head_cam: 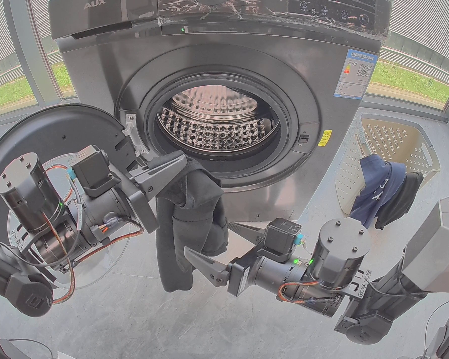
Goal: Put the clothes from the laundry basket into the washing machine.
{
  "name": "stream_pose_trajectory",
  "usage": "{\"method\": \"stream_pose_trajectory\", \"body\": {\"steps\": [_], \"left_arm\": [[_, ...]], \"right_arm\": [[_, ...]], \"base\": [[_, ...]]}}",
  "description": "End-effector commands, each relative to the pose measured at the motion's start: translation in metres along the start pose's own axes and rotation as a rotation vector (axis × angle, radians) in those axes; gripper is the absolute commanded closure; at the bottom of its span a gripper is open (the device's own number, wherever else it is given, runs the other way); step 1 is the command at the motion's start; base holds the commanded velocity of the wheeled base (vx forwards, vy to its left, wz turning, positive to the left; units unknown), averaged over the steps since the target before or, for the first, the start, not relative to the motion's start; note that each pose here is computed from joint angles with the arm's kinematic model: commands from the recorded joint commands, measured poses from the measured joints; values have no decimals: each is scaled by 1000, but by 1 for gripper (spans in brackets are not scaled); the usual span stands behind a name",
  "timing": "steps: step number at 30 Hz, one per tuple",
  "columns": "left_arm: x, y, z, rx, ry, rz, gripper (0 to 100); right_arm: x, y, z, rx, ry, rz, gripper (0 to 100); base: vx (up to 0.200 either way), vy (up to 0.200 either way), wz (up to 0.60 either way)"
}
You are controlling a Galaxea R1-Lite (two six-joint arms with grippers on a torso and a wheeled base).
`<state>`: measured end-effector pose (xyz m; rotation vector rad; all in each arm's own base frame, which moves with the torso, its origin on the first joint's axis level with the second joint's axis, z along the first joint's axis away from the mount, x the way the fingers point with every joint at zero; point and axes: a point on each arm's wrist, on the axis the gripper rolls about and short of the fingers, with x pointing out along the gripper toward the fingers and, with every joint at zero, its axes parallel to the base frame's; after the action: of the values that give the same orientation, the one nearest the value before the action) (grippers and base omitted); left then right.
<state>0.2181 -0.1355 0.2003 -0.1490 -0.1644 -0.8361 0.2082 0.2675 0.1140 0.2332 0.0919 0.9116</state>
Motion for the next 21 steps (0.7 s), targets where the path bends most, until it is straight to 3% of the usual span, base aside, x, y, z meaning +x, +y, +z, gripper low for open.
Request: {"method": "stream_pose_trajectory", "body": {"steps": [1, 7, 13, 21], "left_arm": [[0, 0, 0, -1, 1, 1, 100], [-1, 0, 1, 0, -3, -1, 100], [-1, -1, 2, 1, -6, -2, 100], [-1, -1, 2, 1, -6, -3, 100]], "right_arm": [[7, 2, -7, 7, 11, 9, 0], [31, -10, -17, 10, 6, -3, 0], [51, -25, -12, 6, -36, -25, 0], [55, -19, -9, 7, -36, -6, 0]], "base": [[0, 0, 0], [0, 0, 0], [0, 0, 0], [0, 0, 0]]}}
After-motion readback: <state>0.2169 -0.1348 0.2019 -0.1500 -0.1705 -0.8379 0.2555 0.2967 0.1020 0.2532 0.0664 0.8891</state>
